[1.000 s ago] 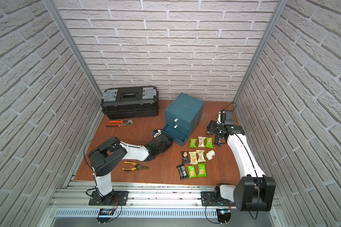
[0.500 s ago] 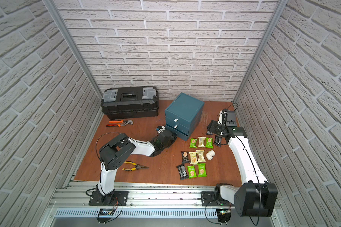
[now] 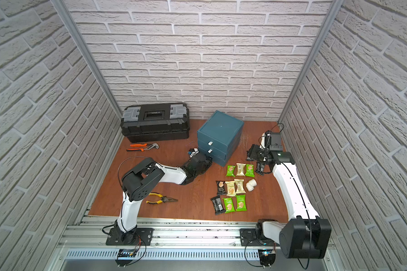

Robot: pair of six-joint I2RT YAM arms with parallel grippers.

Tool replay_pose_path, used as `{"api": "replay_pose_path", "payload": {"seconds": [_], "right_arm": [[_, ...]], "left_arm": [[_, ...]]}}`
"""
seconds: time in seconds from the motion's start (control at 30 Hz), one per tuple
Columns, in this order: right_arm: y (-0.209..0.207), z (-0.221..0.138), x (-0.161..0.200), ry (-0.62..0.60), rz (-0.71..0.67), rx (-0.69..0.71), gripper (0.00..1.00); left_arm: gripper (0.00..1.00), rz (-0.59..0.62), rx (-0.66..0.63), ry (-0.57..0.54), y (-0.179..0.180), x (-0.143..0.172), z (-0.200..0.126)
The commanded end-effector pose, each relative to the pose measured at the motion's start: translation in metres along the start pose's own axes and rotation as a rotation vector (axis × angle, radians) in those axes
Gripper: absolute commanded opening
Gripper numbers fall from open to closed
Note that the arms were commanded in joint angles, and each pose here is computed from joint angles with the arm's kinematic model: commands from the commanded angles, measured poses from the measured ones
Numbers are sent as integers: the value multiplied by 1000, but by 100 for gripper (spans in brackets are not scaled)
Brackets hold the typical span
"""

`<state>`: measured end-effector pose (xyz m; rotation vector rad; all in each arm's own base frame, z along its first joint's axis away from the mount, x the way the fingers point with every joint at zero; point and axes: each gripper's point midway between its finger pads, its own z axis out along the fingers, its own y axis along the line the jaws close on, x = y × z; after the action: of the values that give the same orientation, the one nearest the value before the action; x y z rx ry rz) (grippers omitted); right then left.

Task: Take the cookies out of the drawer
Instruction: Close the drawer in the storage box, then reset both arms

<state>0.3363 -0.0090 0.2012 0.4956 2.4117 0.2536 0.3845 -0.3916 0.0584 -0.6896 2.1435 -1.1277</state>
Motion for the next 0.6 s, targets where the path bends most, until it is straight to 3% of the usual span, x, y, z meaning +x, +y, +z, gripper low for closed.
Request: {"api": "replay_pose_path", "payload": {"seconds": [0.0, 0.37, 0.57], "right_arm": [[6, -10, -11, -49, -15, -17, 60], [2, 0, -5, -43, -19, -12, 60], [-3, 18, -1, -83, -50, -10, 60]], "left_arm": [[16, 10, -52, 11, 17, 3, -3], [51, 46, -111, -94, 34, -13, -51], [73, 216, -197, -211, 40, -41, -102]]}}
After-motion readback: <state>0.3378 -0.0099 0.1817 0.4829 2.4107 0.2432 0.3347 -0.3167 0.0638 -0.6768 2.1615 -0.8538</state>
